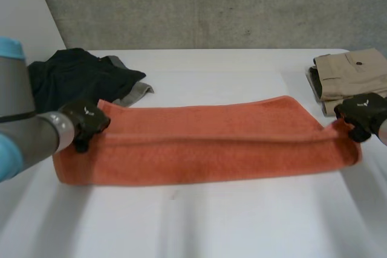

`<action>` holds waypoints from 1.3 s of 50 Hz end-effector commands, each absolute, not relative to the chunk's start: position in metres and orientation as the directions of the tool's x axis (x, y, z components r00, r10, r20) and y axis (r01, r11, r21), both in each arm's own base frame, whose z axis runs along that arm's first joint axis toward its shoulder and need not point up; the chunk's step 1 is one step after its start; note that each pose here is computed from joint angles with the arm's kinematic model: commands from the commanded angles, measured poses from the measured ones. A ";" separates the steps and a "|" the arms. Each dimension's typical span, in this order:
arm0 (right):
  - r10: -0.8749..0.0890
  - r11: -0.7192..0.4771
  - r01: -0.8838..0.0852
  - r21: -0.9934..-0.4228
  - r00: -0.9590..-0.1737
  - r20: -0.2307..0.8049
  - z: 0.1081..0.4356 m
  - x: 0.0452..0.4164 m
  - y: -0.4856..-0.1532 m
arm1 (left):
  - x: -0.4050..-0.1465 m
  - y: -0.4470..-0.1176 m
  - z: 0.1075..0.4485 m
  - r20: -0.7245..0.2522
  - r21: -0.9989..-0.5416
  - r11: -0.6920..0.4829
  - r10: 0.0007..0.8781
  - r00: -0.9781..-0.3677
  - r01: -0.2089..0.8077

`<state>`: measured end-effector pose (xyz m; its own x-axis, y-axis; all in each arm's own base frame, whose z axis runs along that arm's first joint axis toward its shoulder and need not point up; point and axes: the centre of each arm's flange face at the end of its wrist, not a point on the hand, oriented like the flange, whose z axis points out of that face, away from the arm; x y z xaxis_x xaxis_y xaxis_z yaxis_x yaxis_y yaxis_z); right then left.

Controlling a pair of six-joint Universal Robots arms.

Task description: Fold the laundry.

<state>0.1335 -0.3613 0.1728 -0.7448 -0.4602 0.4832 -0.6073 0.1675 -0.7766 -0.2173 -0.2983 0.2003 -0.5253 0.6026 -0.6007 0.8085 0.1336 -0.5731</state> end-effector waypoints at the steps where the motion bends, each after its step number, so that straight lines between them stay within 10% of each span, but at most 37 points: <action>1: -0.375 0.059 -0.527 -0.848 -0.798 0.471 0.179 0.153 -0.402 | -0.244 -0.343 0.203 -0.640 -0.614 0.065 0.542 -0.545 0.787; 7: -0.132 -0.198 -0.457 -0.867 -0.864 0.485 0.261 0.160 -0.443 | -0.255 -0.381 0.302 -0.713 -0.694 -0.151 0.280 -0.643 0.704; 12: 0.043 -0.507 -0.266 -0.820 -0.958 0.284 0.363 0.155 -0.448 | -0.244 -0.374 0.426 -0.518 -0.786 -0.408 0.023 -0.855 0.465; 19: -0.011 -0.681 -0.099 -0.725 -0.989 0.146 0.405 0.153 -0.436 | -0.242 -0.364 0.469 -0.361 -0.769 -0.571 0.018 -0.932 0.287; 37: -0.313 -0.227 -0.173 -0.958 -0.919 0.240 0.274 0.154 -0.431 | -0.244 -0.384 0.296 -0.425 -0.905 -0.162 0.259 -0.868 0.394; 48: -0.465 0.117 -0.349 -0.930 -0.847 0.259 0.153 0.138 -0.406 | -0.246 -0.364 0.177 -0.433 -0.877 0.006 0.424 -0.795 0.481; 65: -0.539 0.199 -0.384 -0.902 -0.811 0.227 0.139 0.135 -0.388 | -0.242 -0.359 0.184 -0.473 -0.858 -0.017 0.417 -0.776 0.514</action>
<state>0.1350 -0.3904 0.1357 -0.8158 -0.5345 0.2210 -0.3801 0.2075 -0.9013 -0.2431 -0.3586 0.1790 -0.7635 0.4259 -0.4855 0.5293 -0.0181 -0.8482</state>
